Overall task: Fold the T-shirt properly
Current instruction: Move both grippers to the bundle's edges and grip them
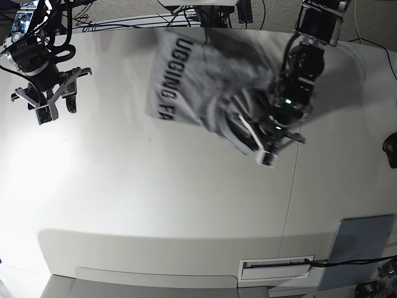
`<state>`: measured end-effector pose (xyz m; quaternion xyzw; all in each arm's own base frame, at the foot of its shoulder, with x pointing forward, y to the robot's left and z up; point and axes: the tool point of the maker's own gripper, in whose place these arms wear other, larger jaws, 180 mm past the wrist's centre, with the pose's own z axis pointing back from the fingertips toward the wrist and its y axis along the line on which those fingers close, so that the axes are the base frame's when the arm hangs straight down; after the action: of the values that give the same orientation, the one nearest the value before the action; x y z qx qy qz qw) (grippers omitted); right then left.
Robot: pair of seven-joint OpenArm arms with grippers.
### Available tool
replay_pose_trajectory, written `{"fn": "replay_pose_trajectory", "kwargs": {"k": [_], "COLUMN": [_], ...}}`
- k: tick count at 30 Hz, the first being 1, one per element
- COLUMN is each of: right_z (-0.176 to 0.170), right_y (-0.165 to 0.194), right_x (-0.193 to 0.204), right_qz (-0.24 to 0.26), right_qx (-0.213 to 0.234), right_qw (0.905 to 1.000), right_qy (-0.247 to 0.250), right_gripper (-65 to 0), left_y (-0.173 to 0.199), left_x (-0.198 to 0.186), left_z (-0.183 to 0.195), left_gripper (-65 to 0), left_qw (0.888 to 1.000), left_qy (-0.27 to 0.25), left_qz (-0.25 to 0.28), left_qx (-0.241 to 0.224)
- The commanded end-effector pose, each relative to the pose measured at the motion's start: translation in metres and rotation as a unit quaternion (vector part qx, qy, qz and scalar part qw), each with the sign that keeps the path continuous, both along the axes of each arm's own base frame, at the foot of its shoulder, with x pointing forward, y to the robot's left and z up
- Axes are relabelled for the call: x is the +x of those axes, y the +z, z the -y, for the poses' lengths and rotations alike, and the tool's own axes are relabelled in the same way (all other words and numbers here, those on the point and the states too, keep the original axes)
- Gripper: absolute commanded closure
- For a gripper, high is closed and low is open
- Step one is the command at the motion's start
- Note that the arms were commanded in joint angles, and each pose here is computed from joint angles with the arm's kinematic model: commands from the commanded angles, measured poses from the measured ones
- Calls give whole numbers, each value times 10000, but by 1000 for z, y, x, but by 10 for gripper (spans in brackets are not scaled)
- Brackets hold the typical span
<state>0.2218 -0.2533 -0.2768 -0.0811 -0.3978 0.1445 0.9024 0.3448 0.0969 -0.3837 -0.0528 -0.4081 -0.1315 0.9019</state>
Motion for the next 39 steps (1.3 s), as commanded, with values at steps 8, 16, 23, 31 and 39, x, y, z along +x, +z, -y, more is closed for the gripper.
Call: {"fn": "replay_pose_trajectory", "kwargs": {"k": [8,16,23,31,39], "right_z": [0,-3,-21,-79,-133], "right_y": [11,16,27,0,-39], "right_x": [5,9,26,61,109], "right_qz": [204,397,741,604,204], "right_qx": [-68,-12,176,405,790], "right_qw": [9998,9991,9964,9902,9814], "right_qy": [53,114,380,1190,1740], "right_gripper": [-260,-260,-207,-1,0], "left_y": [14,26,36,29,11], "left_x": [11,11,-30,-108,-170], "left_z": [-14,-17,-2,26,37], "left_gripper": [-165,-164,0,0,0], "left_qw": [9997,9994,9983,9923,9848], "left_qy": [169,112,-547,-1120,-1362], "left_qz": [167,332,150,-328,-890], "left_qx": [10,65,-123,-420,-615]}}
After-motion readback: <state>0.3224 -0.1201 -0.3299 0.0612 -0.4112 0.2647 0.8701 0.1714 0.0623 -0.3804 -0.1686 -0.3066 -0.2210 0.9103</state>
